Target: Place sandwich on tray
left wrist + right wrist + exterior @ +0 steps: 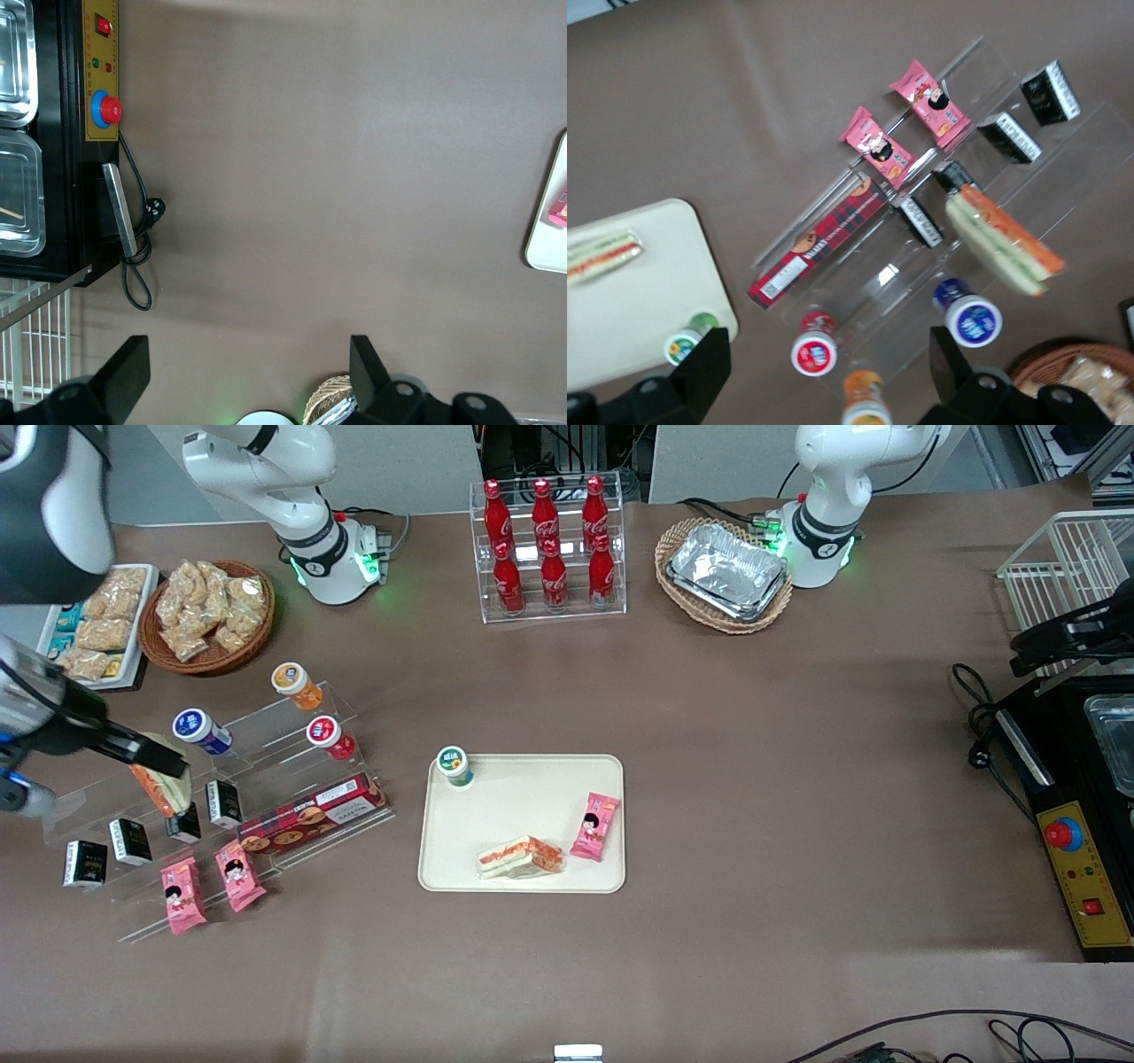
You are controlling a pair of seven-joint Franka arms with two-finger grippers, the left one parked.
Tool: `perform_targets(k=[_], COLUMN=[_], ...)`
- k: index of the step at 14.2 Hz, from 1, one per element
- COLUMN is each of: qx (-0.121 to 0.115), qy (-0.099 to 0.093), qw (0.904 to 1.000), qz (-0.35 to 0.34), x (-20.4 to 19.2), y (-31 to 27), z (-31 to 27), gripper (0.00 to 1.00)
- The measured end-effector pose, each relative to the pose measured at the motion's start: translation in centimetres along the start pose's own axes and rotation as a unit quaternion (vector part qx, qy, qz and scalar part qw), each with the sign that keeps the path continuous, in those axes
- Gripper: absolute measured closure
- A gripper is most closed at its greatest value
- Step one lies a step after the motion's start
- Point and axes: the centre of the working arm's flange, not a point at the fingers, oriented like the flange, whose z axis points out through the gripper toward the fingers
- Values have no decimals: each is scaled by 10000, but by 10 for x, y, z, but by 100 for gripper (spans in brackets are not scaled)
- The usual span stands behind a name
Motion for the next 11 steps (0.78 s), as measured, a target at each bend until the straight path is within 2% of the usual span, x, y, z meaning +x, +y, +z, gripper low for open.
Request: perform_targets(k=[4,7,11], qx=[28,23,26], qy=[94,129,170], qw=[9970,9904,9885], qz=[-774,-1376,-1500], x=[-3,-1,-15], y=[39,66,106], z=[-14,-21,-30], gripper=[0,0,0])
